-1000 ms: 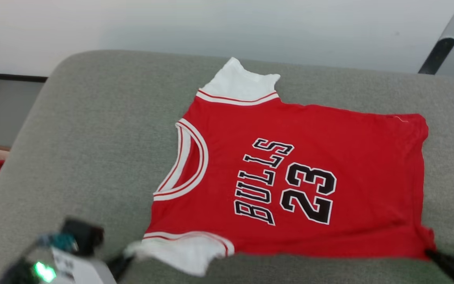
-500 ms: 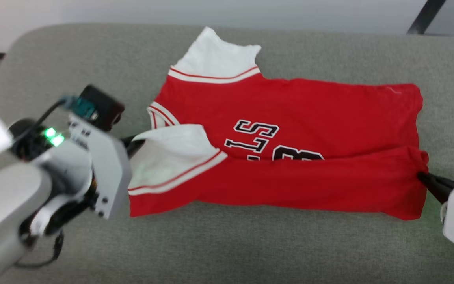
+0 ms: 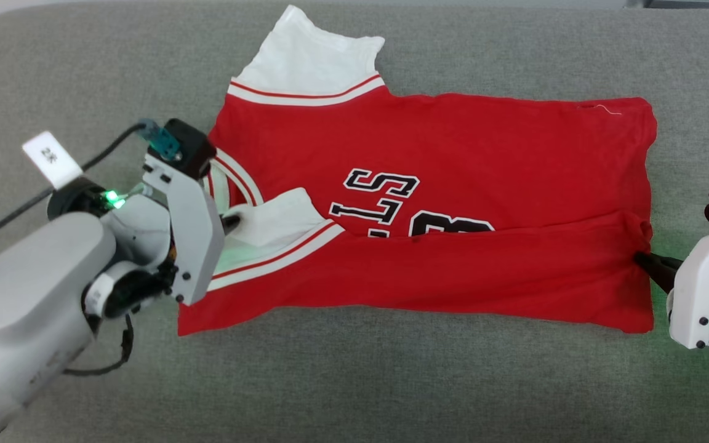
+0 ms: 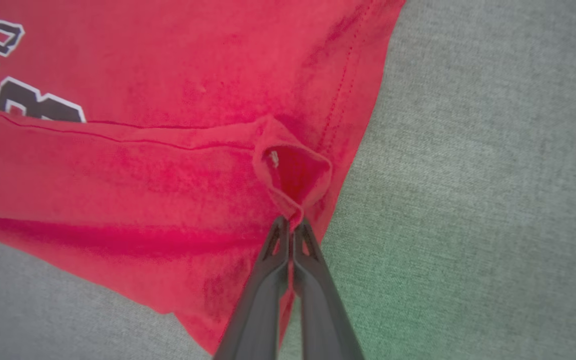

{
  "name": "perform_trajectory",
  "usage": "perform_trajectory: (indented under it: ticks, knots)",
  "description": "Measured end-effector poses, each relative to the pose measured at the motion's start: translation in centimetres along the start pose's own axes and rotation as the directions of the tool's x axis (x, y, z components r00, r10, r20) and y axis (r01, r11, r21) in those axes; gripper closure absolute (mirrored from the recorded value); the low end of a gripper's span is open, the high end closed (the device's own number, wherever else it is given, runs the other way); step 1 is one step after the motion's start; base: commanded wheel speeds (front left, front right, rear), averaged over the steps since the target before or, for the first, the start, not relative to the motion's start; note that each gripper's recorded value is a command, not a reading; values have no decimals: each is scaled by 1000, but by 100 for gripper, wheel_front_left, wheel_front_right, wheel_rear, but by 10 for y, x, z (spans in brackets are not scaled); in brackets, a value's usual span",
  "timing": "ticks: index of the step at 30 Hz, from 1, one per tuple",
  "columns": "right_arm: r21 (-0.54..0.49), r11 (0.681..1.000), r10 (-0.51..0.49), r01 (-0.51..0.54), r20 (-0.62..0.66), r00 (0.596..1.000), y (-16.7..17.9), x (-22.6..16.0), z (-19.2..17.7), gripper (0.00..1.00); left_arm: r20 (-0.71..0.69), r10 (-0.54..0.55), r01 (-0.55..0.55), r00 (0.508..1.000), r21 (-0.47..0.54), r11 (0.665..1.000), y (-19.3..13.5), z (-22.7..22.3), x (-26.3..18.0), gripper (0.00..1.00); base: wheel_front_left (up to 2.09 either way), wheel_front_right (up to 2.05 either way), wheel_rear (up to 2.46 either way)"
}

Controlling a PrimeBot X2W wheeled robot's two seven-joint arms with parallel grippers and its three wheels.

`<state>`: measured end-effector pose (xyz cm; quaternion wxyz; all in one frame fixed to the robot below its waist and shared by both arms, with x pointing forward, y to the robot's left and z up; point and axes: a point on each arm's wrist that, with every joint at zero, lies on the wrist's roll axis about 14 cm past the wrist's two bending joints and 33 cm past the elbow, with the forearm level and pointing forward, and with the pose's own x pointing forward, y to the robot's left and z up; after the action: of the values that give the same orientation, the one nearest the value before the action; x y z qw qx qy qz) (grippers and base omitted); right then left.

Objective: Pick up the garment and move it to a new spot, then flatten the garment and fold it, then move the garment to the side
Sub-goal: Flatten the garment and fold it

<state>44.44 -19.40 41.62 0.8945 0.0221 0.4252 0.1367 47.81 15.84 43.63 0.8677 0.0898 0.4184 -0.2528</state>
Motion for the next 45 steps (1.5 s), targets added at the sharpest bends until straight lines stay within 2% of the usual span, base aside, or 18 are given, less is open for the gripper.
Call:
perform_trajectory:
  ticks: [2,4,5,6,7,8,9,10,11,19,24,28,33,37,39,42,45]
  knots:
    - [2,1000,4,-4,-8,1000,1,1,0,100,-3,6,-6,1000,-16,1000,3,1,0,71,0,0,0]
    - [-4,1000,4,-4,-1,1000,2,0,4,100,6,10,-10,1000,-36,999,5,5,-2,41,0,0,0]
    - [-7,1000,5,-5,0,1000,3,-1,6,100,13,9,-9,1000,-40,999,4,8,-4,3,0,0,0]
    - [-9,1000,8,-8,1,1000,4,-2,7,85,20,12,-11,1000,-47,999,5,10,-6,0,0,0,0]
    - [-11,1000,11,-11,3,1000,5,-3,8,61,25,15,-14,1000,-61,998,5,11,-8,0,0,0,0]
    - [-20,1000,12,-12,1,1000,7,-5,9,55,21,19,-18,1000,-60,998,5,11,-10,0,0,0,0]
    - [-27,1000,11,-11,0,1000,7,-7,9,45,25,25,-24,999,-59,998,6,12,-13,0,0,0,0]
    - [-35,999,9,-9,2,1000,7,-9,11,16,33,30,-28,999,-59,998,6,14,-17,0,0,0,0]
    - [-41,999,10,-9,8,1000,8,-12,13,0,46,34,-31,998,-65,997,6,17,-20,0,0,0,0]
    - [-95,995,21,-9,125,992,20,-36,37,0,159,94,-85,983,-60,995,5,27,-53,0,0,0,0]
    - [-147,989,23,20,288,957,28,-61,59,0,258,147,-130,955,-84,988,4,29,-79,0,0,0,0]
    - [-198,979,39,53,435,899,37,-86,76,0,314,195,-165,929,-122,979,1,24,-100,0,0,0,0]
    - [-269,953,71,136,639,766,52,-128,100,0,388,227,-175,893,-166,970,-7,22,-126,0,0,0,0]
    - [-286,940,86,184,722,686,60,-149,101,0,395,247,-179,885,-201,963,-9,14,-136,0,0,0,0]
    - [-274,943,83,187,742,665,62,-154,98,0,385,247,-176,889,-211,962,-10,11,-137,0,0,0,0]
    - [-254,949,72,187,752,655,63,-159,91,0,357,227,-153,906,-224,963,-13,10,-132,0,0,0,0]
    - [-227,953,48,199,765,642,58,-167,90,0,279,199,-134,939,-236,962,-15,2,-120,0,0,0,0]
